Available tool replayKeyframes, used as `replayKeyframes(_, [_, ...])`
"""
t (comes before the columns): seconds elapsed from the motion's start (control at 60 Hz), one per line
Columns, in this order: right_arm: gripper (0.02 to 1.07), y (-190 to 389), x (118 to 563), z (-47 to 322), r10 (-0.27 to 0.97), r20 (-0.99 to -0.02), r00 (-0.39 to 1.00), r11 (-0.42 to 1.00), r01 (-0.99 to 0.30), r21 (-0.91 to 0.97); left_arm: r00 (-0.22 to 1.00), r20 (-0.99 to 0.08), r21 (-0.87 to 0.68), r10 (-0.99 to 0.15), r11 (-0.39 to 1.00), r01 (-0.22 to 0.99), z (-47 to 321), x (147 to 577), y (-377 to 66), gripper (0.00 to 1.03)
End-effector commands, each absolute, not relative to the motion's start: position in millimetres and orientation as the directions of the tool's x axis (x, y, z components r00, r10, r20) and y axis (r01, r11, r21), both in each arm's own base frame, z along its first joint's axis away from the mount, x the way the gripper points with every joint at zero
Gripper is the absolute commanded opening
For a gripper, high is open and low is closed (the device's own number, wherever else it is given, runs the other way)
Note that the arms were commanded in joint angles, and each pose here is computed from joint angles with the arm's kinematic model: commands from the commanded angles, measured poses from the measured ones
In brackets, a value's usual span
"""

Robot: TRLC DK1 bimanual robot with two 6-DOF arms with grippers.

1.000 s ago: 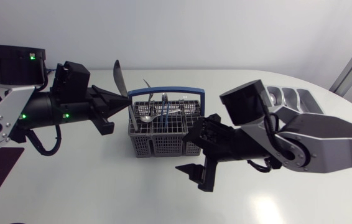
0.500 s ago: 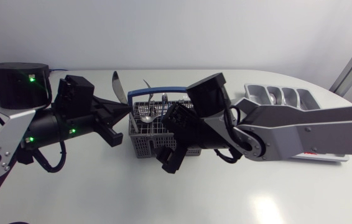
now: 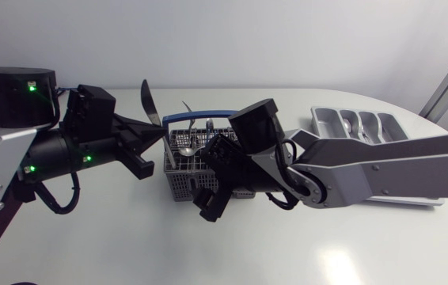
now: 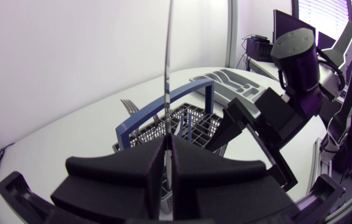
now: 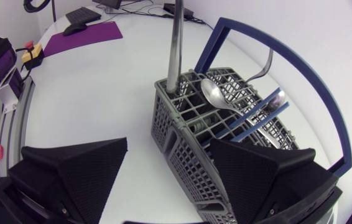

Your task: Unload the cutlery basket into the drawer organizer.

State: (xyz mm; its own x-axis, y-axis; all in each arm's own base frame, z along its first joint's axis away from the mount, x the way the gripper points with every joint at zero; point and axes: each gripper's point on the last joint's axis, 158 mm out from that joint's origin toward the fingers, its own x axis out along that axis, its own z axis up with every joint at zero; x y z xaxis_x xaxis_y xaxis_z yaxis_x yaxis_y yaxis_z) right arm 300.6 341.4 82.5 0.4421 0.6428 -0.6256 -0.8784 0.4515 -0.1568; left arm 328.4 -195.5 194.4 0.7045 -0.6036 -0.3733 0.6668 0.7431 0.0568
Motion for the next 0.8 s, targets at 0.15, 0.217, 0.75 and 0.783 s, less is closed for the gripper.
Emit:
replayKeyframes(0.15, [0.98,347,305,77,0.639,-0.628,0.445,0.468,-0.872,-0.141,0.727,-0.300,0.073,-0.618,0.745,0.663,240,328,-201,0.03])
replayKeyframes(0.217, [0.98,347,305,77,0.638,-0.629,0.444,0.468,-0.872,-0.141,0.731,-0.295,0.077,-0.616,0.747,0.661,246,326,-200,0.03])
replayKeyframes(0.75, [0.98,315,273,134,0.754,-0.527,0.391,0.393,-0.912,-0.114,0.625,-0.362,0.019,-0.691,0.665,0.747,233,302,-220,0.03])
replayKeyframes(0.783, [0.98,312,268,137,0.766,-0.525,0.372,0.375,-0.921,-0.106,0.605,-0.368,0.003,-0.706,0.650,0.760,230,301,-224,0.03])
